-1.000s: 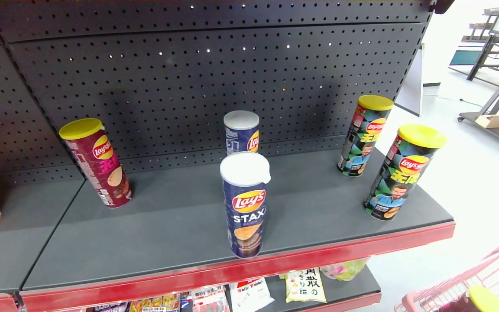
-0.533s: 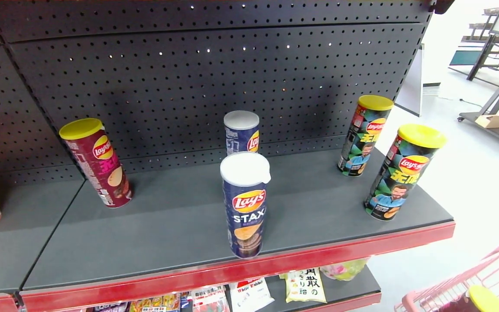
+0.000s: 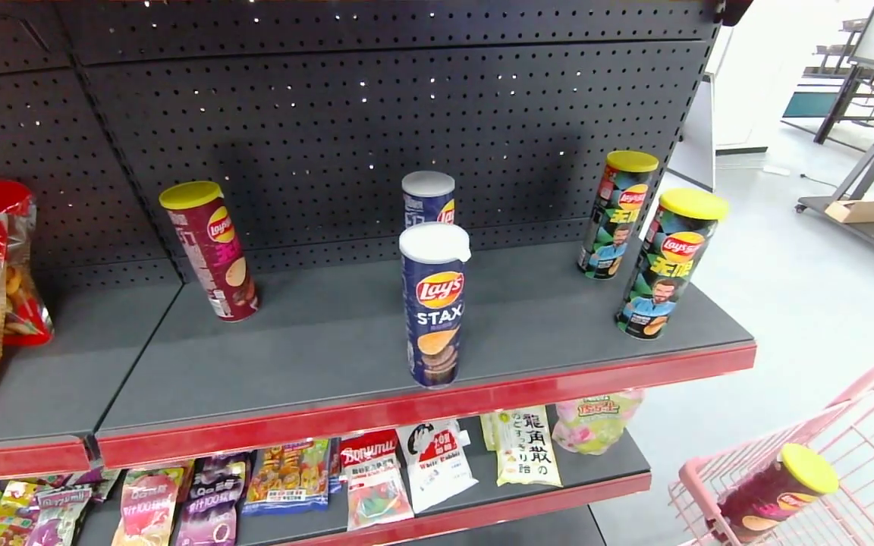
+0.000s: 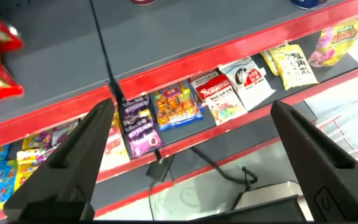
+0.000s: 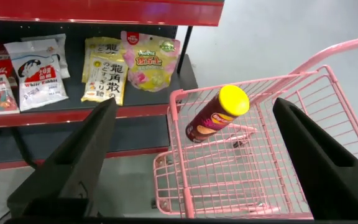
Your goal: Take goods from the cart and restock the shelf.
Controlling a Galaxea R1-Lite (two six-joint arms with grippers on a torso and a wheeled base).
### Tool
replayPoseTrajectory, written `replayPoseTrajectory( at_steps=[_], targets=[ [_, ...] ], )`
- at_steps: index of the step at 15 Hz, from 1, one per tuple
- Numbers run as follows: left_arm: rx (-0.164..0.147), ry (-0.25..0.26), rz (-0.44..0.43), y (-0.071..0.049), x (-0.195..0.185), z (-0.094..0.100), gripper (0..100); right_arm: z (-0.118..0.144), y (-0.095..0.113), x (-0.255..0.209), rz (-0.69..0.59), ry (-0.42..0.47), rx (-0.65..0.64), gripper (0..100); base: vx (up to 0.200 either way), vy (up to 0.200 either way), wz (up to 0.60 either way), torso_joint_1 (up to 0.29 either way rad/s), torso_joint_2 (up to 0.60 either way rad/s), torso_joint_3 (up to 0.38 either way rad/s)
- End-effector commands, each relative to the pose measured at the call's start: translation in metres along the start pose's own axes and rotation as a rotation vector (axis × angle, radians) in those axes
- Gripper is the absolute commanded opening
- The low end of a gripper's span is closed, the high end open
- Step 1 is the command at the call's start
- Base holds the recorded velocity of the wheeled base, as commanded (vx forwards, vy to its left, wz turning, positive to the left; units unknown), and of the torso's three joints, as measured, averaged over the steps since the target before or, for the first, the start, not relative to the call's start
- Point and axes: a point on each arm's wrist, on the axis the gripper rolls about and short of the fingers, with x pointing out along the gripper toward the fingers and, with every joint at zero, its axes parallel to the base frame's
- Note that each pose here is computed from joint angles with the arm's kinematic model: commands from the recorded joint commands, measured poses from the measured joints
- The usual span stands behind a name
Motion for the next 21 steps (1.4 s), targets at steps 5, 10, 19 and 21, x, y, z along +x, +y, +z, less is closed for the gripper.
replayPoseTrajectory(
  at_steps=[5,10,19,21],
  targets=[
    [0.002,-0.016,-0.001,0.001,-0.003,-0.002,100,-0.006,0.001,0.002,0.004,0.022,-0.030,100,0.000,0.000,-0.24,0.001,0.00,0.000],
    [0.013,-0.011,-0.006,0.001,-0.002,-0.003,100,-0.009,0.002,0.003,0.006,0.034,-0.033,100,0.000,0.000,-0.60,0.005,0.00,0.003],
    [0.011,-0.018,-0.007,0.001,-0.003,-0.008,100,-0.015,0.003,0.005,0.008,0.056,-0.034,100,0.000,0.000,-0.27,0.002,0.00,0.002],
    [0.011,-0.018,-0.007,0.001,-0.003,-0.011,100,-0.016,0.003,0.005,0.007,0.053,-0.034,100,0.000,0.000,0.00,-0.057,0.13,0.072]
  ],
)
